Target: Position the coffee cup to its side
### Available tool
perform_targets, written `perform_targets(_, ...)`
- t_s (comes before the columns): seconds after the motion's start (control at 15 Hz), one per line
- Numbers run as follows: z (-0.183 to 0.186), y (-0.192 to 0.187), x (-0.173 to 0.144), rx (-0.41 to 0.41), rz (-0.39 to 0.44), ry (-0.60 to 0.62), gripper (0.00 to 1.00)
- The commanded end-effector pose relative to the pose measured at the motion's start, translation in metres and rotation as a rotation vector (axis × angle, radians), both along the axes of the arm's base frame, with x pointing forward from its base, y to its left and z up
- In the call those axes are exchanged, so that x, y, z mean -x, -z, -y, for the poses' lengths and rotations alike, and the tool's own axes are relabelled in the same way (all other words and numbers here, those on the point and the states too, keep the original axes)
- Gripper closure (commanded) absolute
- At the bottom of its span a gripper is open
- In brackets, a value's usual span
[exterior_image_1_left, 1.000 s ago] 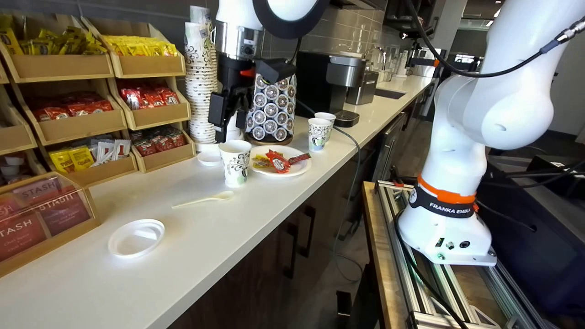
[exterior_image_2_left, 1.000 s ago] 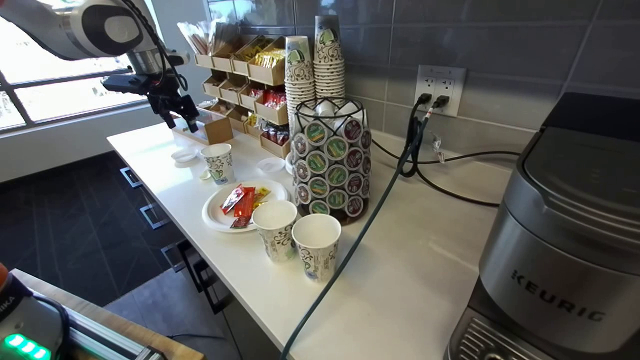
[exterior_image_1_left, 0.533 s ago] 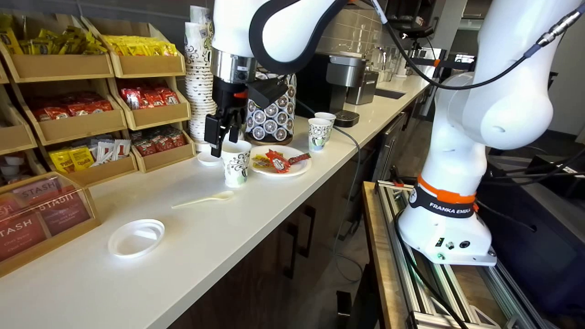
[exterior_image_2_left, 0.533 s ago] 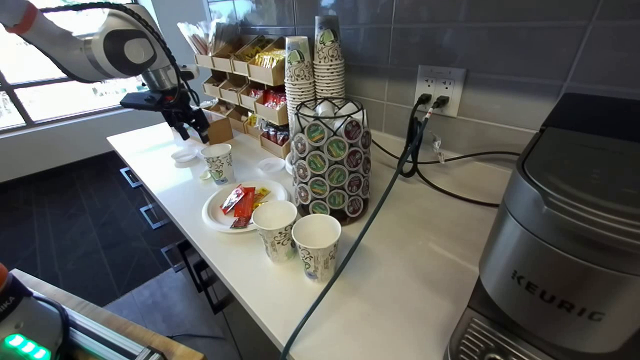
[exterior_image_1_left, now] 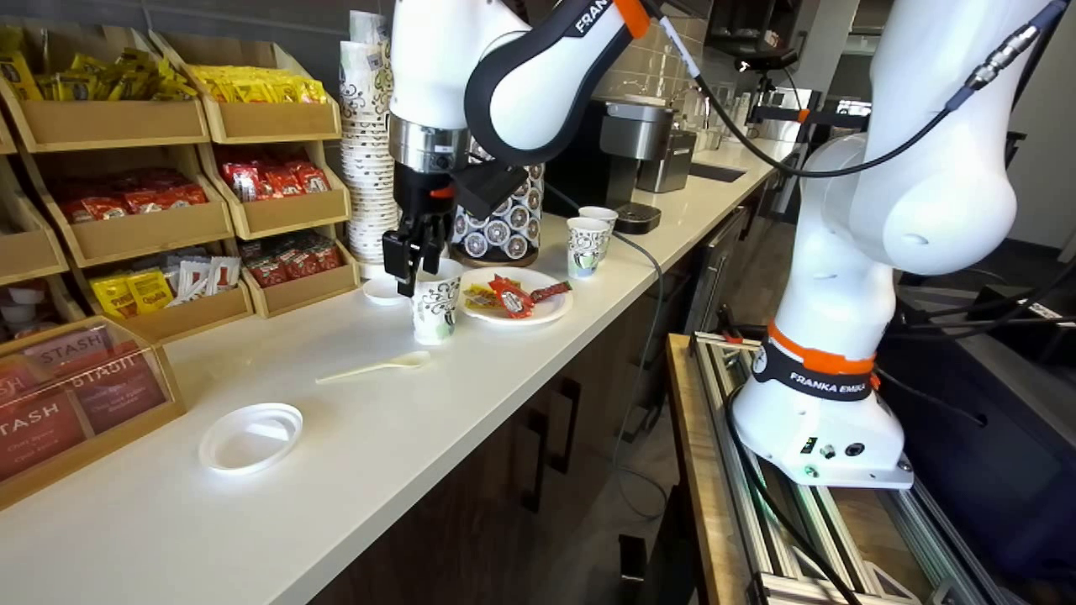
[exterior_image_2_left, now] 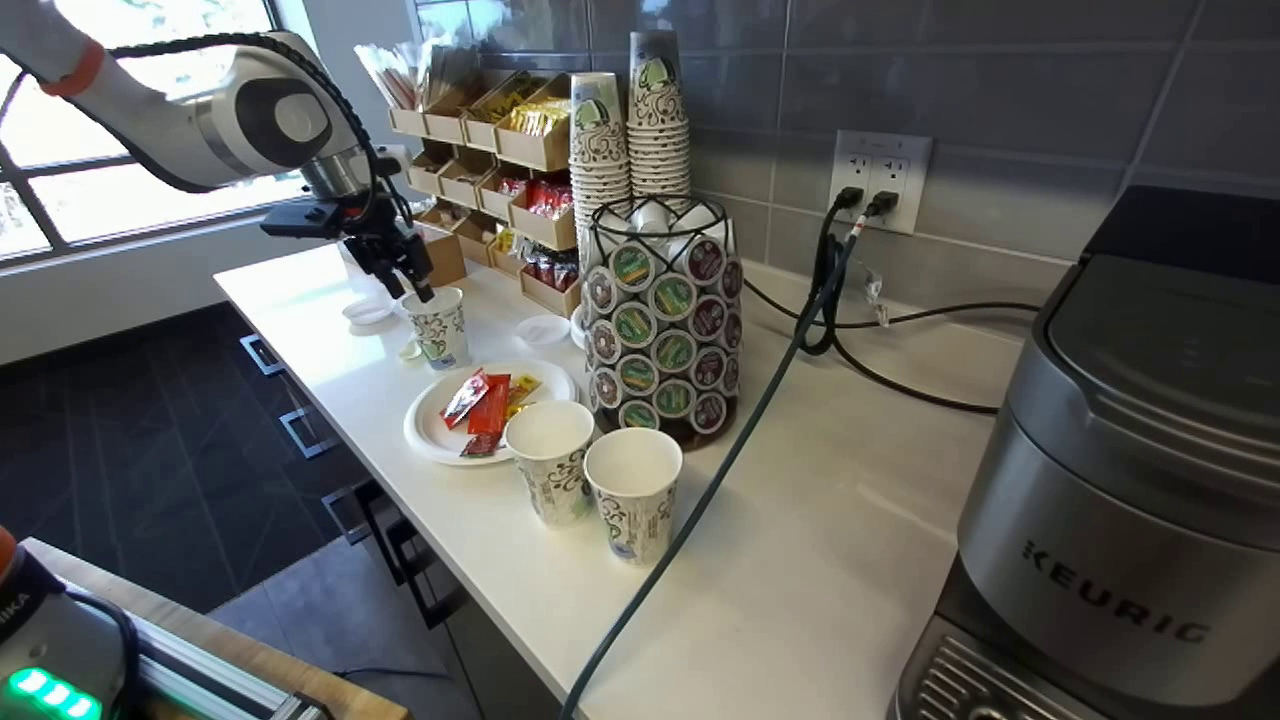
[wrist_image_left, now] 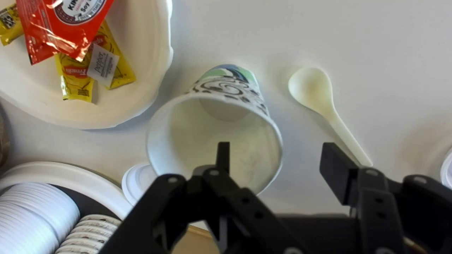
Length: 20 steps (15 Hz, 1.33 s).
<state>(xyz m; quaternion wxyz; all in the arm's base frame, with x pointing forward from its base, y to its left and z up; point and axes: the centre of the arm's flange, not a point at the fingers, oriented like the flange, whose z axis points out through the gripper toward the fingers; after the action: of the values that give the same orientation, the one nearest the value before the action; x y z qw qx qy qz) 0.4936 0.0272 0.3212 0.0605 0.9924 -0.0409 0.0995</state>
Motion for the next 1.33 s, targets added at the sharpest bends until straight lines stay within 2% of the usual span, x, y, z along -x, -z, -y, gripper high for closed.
perform_targets(0.0, 0.002, 0.008, -0.005, 0.020, 0.012, 0.022, 0.43)
perform_targets(0.07, 0.003, 0.009, -0.005, 0.022, 0.011, 0.023, 0.48)
perform_targets(0.13, 0.003, 0.010, -0.005, 0.024, 0.010, 0.026, 0.64)
perform_targets(0.2, 0.003, 0.010, -0.006, 0.024, 0.008, 0.027, 0.74)
perform_targets(0.4, 0.001, 0.005, -0.005, 0.026, 0.006, 0.027, 0.97)
perform_targets(0.47, 0.002, 0.000, -0.005, 0.029, 0.010, 0.029, 1.00)
perform_targets(0.73, 0.006, -0.037, -0.001, -0.004, 0.028, 0.056, 0.99)
perform_targets(0.87, 0.007, -0.055, 0.002, -0.093, 0.059, 0.073, 0.99)
perform_targets(1.0, 0.009, -0.058, 0.001, -0.242, 0.067, 0.121, 0.99)
perform_targets(1.27, 0.008, -0.037, -0.003, -0.452, 0.094, 0.201, 0.99)
